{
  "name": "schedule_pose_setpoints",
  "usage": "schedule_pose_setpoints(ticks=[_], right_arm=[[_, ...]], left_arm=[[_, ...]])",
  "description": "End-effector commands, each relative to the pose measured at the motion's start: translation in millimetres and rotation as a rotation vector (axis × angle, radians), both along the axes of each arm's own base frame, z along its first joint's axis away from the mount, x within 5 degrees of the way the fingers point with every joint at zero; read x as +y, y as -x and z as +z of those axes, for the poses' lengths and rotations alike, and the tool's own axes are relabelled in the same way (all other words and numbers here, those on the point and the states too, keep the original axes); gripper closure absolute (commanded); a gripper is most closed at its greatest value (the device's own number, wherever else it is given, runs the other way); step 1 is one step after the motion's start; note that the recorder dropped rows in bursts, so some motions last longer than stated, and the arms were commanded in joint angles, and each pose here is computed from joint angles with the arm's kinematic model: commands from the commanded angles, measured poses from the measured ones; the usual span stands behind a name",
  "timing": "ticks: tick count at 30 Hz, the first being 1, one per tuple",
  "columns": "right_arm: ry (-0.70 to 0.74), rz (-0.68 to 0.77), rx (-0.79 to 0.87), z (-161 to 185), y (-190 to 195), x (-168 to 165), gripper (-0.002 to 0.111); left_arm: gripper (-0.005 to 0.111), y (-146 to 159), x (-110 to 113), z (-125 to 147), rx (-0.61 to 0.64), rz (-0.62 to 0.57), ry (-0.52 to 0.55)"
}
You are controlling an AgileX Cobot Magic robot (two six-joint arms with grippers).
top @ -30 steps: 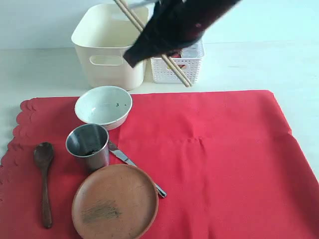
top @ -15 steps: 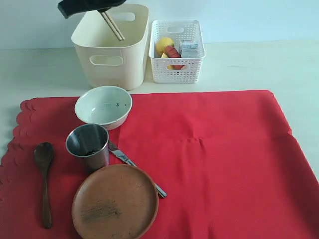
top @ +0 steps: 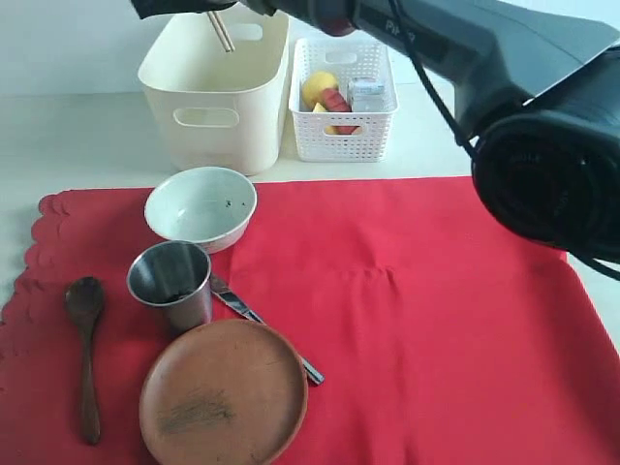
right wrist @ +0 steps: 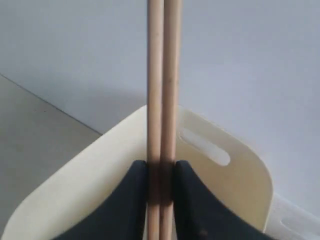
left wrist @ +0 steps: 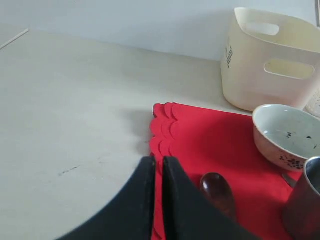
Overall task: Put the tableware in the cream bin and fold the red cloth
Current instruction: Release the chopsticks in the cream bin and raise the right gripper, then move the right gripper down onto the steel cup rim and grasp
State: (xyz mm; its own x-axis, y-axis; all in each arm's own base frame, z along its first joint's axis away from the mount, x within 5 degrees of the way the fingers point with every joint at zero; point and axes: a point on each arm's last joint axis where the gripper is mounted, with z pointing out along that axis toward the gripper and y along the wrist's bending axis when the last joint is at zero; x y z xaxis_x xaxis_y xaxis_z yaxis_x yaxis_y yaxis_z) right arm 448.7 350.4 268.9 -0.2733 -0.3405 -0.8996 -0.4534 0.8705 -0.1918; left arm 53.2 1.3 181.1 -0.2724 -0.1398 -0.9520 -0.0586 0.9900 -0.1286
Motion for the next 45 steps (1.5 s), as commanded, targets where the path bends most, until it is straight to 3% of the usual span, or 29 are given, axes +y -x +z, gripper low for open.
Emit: schedule_pose_setpoints(ticks=[1, 8, 24, 26, 30, 32, 33, 38, 45], right_arm=[[0.018, -0.034, -0.049, -0.1, -0.5, 2.6, 0.108], [-0.039, -0.049, -0.019, -8.4, -1.5, 5.7, 0.108], [0.124, -0.114, -0.044, -75.6, -5.4, 19.4, 0.108], [0.115, -0.121, -0.020, -79.4, -4.2, 20.2, 0.105], [0.128, -0.153, 0.010, -84.2, -2.6, 18.9, 0.086], [0.155, -0.204, 0.019, -76.2, 2.1, 16.2, 0.065], [0.160, -0.214, 0.020, -73.7, 3.1, 15.4, 0.063], [0.182, -0.335, 0.065, -31.5, 12.9, -3.9, 0.061], [0.284, -0.275, 0.196, 26.6, 40.0, -23.3, 0.061]], left_arm=[[0.099, 0.2, 0.2, -0.4, -0.008, 0.002, -0.002], [0.099, 0.2, 0.2, -0.4, -0.008, 0.002, -0.002], [0.099, 0.2, 0.2, -0.4, -0.008, 0.002, -0.002], [0.099, 0.2, 0.2, -0.4, -0.008, 0.002, -0.002], [0.099, 0.2, 0.2, -0.4, -0.008, 0.002, -0.002], [0.099, 0.2, 0.2, -0.4, -0.008, 0.002, -0.002], [0.099, 0.2, 0.2, -0.4, -0.008, 0.002, -0.002], [0.099, 0.2, 0.2, -0.4, -0.008, 0.002, -0.002], [0.099, 0.2, 0.2, -0.4, -0.008, 0.002, -0.002]])
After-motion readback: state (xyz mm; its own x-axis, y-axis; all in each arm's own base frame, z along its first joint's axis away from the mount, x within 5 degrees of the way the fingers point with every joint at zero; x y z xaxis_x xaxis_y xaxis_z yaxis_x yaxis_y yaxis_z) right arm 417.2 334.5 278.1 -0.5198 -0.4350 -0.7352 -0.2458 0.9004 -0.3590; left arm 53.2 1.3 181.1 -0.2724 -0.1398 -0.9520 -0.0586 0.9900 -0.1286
